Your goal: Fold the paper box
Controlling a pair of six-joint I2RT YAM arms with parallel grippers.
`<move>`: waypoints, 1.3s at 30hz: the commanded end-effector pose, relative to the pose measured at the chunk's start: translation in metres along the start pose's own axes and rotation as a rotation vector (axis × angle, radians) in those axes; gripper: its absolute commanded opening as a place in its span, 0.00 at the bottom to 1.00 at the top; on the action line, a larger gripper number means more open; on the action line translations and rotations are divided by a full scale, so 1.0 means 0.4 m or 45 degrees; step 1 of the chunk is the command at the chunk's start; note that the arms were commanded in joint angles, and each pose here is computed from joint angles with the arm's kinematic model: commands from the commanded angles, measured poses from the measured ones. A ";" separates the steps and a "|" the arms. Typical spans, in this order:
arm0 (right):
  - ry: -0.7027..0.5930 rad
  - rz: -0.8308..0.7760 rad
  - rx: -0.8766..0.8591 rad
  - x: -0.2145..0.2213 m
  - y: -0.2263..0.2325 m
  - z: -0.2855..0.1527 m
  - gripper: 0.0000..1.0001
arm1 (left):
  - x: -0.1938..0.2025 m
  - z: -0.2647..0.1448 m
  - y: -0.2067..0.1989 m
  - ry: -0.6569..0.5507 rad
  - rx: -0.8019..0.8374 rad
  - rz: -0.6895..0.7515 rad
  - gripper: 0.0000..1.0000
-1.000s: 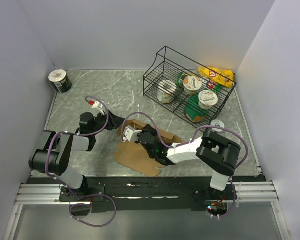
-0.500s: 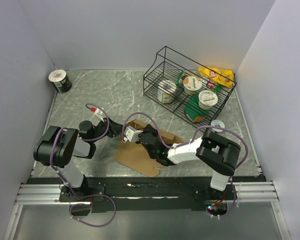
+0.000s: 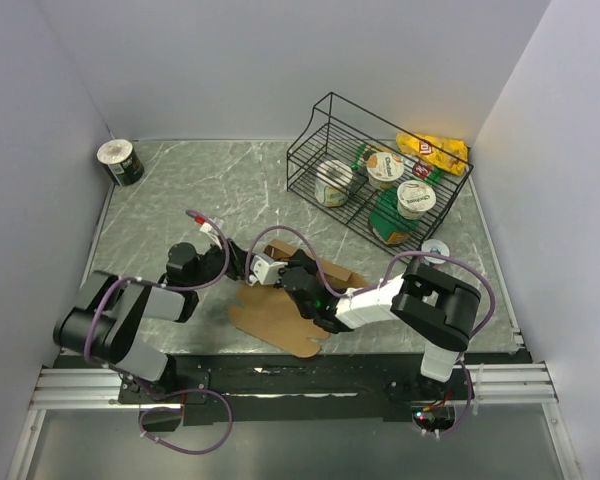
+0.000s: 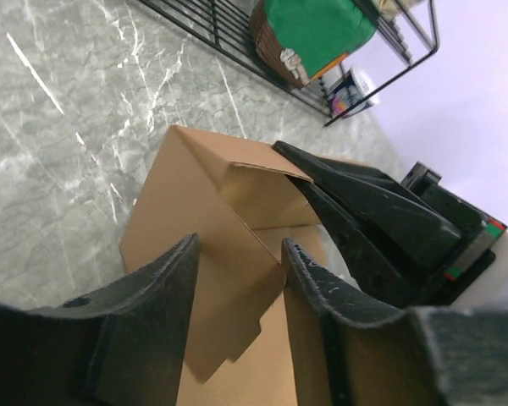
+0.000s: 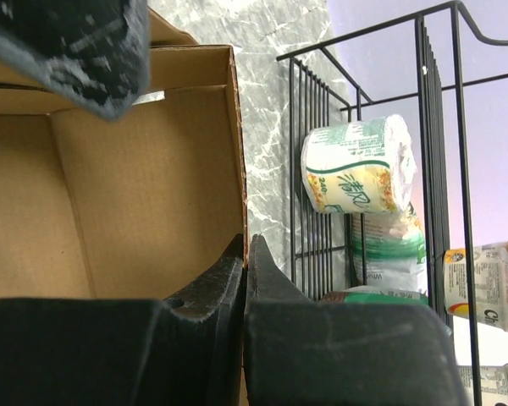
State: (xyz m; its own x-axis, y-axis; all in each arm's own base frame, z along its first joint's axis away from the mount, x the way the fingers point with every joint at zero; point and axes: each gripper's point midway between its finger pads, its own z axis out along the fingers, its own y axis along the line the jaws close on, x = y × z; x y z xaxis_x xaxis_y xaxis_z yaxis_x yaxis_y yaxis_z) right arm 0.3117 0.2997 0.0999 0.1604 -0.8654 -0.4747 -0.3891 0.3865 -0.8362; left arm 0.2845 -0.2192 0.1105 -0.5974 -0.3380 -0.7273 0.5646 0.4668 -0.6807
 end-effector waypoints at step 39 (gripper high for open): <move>-0.077 0.034 0.057 -0.004 0.006 -0.027 0.00 | -0.091 -0.099 0.098 -0.092 -0.487 0.335 0.83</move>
State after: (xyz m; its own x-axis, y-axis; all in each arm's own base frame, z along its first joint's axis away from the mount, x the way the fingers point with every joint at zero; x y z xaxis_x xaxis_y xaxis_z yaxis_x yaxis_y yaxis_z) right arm 0.3020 0.2915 0.0910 0.1863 -0.8709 -0.4548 -0.3666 0.3678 -0.8546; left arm 0.2862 -0.1642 0.0984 -0.4798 -0.2388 -0.8443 0.4466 0.7618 -0.4693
